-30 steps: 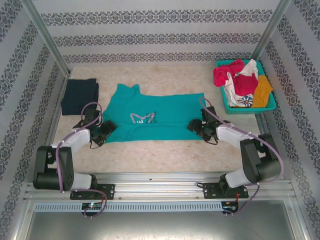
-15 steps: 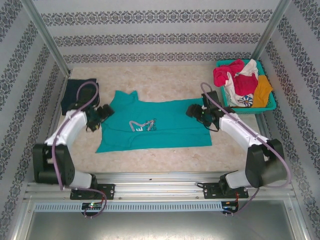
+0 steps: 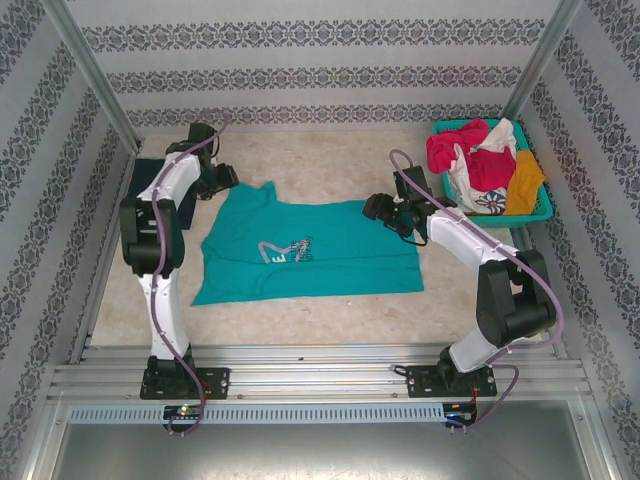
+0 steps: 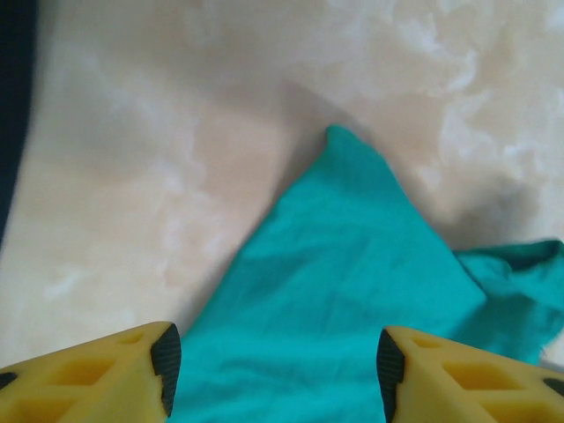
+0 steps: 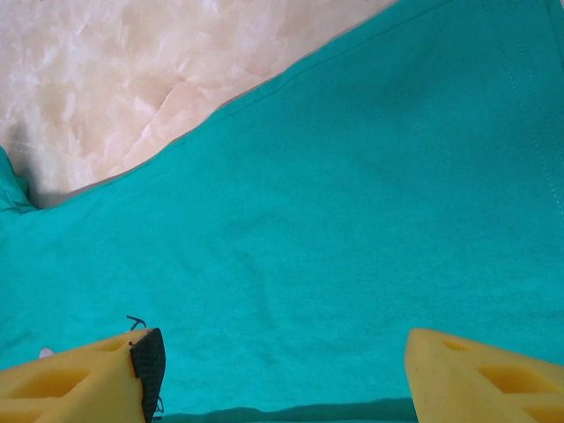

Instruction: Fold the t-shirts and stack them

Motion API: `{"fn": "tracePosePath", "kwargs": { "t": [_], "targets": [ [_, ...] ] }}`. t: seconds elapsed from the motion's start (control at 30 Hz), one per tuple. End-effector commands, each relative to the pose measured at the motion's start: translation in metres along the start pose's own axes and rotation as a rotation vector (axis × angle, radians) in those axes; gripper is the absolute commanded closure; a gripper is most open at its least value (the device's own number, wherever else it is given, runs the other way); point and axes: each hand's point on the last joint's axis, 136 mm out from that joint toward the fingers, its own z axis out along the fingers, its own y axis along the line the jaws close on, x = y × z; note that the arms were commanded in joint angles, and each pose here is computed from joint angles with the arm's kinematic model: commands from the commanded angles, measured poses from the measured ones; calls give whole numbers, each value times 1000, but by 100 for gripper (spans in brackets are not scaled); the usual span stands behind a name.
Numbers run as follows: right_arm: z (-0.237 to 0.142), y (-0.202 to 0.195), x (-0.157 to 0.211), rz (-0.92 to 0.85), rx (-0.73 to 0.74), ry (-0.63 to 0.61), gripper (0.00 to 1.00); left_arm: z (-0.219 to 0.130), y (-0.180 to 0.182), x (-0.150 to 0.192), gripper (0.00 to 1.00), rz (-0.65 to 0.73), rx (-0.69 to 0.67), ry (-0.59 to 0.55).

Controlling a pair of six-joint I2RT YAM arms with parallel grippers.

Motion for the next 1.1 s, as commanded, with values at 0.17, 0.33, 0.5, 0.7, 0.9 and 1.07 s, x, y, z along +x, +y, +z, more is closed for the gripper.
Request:
{"fn": "tracePosePath", "kwargs": {
  "t": [0.17, 0.33, 0.5, 0.7, 0.9, 1.07],
  "targets": [
    [0, 1, 1, -19, 9, 8, 27, 27, 6, 9, 56, 83, -39, 146],
    [-2, -3, 4, -11, 20, 4, 27, 36, 10, 15, 61, 73, -64, 182],
    [-2, -7, 7, -4, 29, 4, 27, 40, 19, 25, 63, 43, -99, 214],
    [-1, -8, 8, -4, 30, 8, 27, 55, 22, 34, 69, 34, -102, 232],
    [-1, -10, 9, -2, 34, 7, 27, 69, 23, 40, 84, 27, -101, 256],
    [1, -12, 5, -3, 45, 0, 27, 69, 26, 39, 100, 42, -113, 252]
  ]
}}
